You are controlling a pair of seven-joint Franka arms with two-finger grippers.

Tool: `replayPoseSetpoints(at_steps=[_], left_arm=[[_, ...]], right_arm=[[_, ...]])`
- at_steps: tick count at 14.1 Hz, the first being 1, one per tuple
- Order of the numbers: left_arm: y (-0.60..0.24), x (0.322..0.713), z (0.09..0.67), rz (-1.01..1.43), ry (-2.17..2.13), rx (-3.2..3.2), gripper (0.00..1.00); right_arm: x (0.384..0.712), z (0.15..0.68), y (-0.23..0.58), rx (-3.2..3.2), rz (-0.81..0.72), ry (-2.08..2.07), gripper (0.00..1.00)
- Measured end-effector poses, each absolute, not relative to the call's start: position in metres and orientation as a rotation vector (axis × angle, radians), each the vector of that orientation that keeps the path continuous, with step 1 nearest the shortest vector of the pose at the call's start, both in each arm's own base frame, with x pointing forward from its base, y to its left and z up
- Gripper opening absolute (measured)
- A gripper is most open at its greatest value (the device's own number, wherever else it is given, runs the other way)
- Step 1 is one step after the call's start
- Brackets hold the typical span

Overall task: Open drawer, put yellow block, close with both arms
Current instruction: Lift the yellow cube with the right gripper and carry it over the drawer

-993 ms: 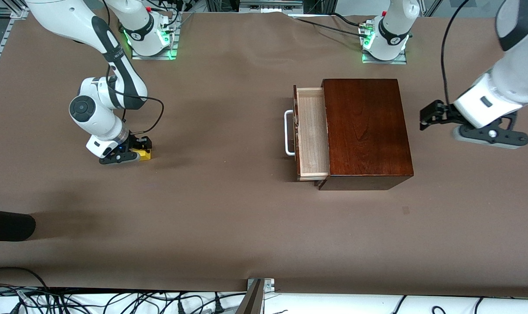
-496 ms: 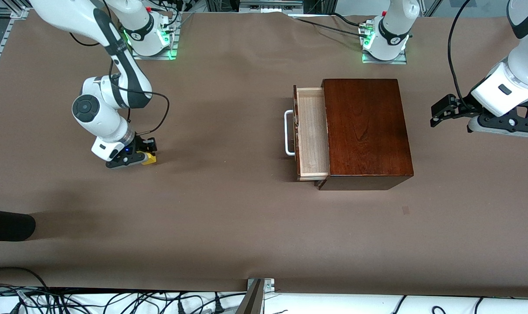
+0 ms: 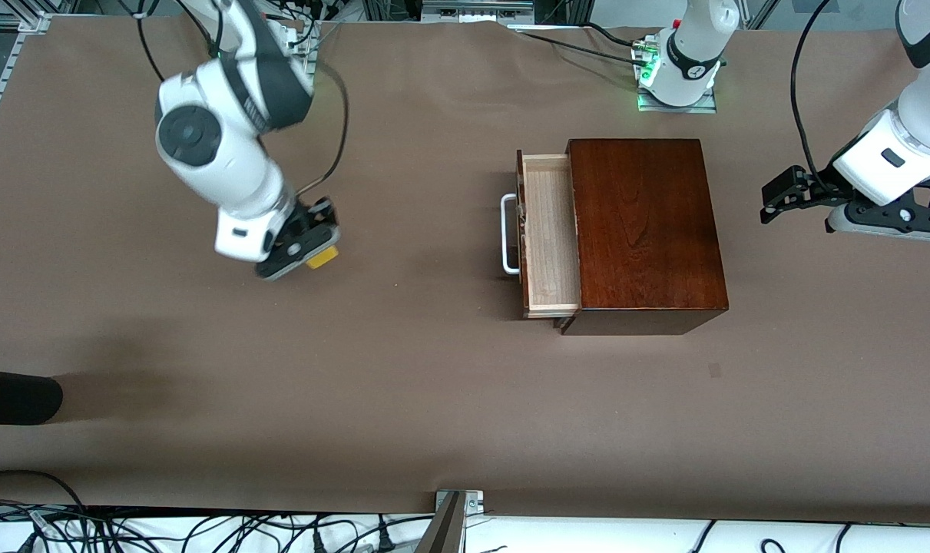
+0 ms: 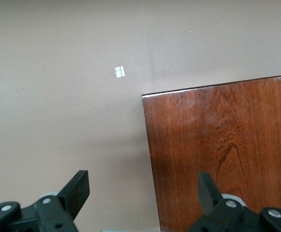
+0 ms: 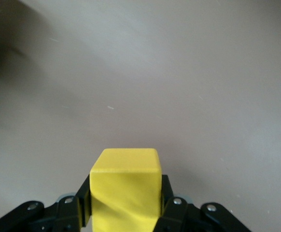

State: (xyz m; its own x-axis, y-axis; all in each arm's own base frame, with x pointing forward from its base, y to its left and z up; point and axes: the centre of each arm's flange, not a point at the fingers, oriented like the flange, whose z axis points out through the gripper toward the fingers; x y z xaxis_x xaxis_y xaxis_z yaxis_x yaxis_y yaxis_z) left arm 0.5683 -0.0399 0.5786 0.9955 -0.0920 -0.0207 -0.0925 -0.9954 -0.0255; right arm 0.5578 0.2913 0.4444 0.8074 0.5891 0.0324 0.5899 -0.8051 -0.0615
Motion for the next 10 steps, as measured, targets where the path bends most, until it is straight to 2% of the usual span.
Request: replayPoseSetpoints(at_steps=[4,10], left_arm=[[-0.029,0.567,0.577,0.062,0.107,-3.112,1.00],[-0.033,0.566,0.576,0.070,0.114,-3.112,1.00]], right_arm=[[0.518,0.479,0.399,-2.807,-0.091,-1.244,0.56],[0.426,0.473,0.573,-2.589,-0.242,-1.766,0.56]])
